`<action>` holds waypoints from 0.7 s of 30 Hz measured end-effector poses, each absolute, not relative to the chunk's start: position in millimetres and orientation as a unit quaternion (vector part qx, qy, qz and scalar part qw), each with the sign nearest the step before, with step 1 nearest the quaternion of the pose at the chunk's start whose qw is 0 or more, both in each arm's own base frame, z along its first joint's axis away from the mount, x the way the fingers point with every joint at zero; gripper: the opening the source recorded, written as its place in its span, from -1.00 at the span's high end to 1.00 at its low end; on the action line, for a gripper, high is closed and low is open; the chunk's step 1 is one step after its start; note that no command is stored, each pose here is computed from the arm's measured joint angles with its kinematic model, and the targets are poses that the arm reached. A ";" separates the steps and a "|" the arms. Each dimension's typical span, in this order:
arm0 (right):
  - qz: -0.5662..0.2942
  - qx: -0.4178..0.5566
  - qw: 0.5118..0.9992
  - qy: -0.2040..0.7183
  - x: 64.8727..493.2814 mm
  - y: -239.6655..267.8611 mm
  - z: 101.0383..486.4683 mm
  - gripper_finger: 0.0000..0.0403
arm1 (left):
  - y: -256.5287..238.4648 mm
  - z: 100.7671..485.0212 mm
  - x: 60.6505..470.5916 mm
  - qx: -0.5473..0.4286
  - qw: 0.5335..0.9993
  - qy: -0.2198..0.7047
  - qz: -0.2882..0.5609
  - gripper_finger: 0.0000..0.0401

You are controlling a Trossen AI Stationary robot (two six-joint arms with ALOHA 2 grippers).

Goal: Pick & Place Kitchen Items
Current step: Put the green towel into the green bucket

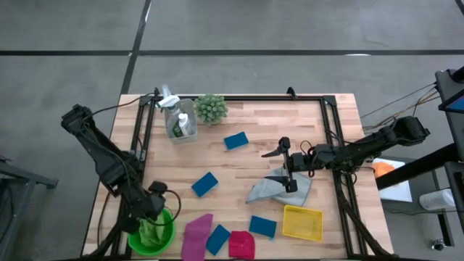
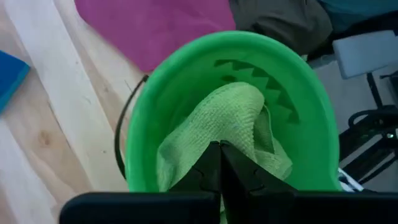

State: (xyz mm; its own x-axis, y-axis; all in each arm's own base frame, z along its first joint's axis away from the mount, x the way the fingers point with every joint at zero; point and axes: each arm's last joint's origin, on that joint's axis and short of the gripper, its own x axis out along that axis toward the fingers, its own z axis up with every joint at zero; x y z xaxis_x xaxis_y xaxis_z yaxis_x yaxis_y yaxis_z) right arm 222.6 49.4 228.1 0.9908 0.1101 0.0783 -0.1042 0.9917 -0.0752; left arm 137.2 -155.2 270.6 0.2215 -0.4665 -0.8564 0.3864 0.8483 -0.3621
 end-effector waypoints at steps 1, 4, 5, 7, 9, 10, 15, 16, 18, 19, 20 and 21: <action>0.054 -0.036 0.997 -0.041 222.6 49.5 228.1 -0.71 | -155.5 269.3 136.9 -0.041 0.780 0.563 -0.269 1.00; 0.054 -0.035 0.997 -0.039 222.7 49.5 227.8 -0.71 | -154.9 260.5 134.8 -0.053 0.774 0.578 -0.253 1.00; 0.054 -0.035 0.997 -0.039 222.6 49.5 227.7 -0.71 | -154.7 256.5 134.0 -0.055 0.772 0.582 -0.250 1.00; 0.054 -0.035 0.997 -0.038 222.7 49.5 227.5 -0.71 | -154.1 246.9 132.2 -0.059 0.766 0.593 -0.241 1.00; 0.054 -0.035 0.997 -0.038 222.7 49.4 227.5 -0.71 | -153.1 238.2 130.9 -0.063 0.761 0.601 -0.237 1.00; 0.054 -0.035 0.997 -0.038 222.7 49.4 227.5 -0.71 | -152.6 235.4 130.5 -0.063 0.760 0.603 -0.235 1.00; 0.054 -0.035 0.997 -0.038 222.7 49.5 227.5 -0.71 | -152.0 232.9 131.2 -0.046 0.771 0.591 -0.231 1.00; 0.054 -0.035 0.997 -0.038 222.7 49.5 227.5 -0.71 | -152.4 234.3 131.8 -0.040 0.775 0.586 -0.234 1.00; 0.054 -0.035 0.997 -0.038 222.7 49.5 227.5 -0.71 | -153.4 238.8 133.0 -0.035 0.780 0.576 -0.241 1.00; 0.054 -0.035 0.997 -0.038 222.7 49.4 227.5 -0.71 | -154.1 241.1 133.5 -0.033 0.783 0.571 -0.246 1.00; 0.054 -0.035 0.997 -0.038 222.7 49.5 227.5 -0.71 | -154.9 243.4 133.8 -0.032 0.784 0.568 -0.249 1.00; 0.054 -0.034 0.997 -0.038 222.7 49.5 227.5 -0.71 | -155.7 245.7 133.8 -0.032 0.785 0.565 -0.253 1.00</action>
State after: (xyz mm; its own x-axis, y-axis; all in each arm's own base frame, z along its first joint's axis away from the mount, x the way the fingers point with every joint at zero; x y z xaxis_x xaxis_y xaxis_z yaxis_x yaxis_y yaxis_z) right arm 222.7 49.5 227.5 0.9913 0.1104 0.0713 -0.1052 0.9918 -0.0728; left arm 133.8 -155.7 245.7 0.2343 -0.4326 -0.8706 0.3605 0.8703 -0.3355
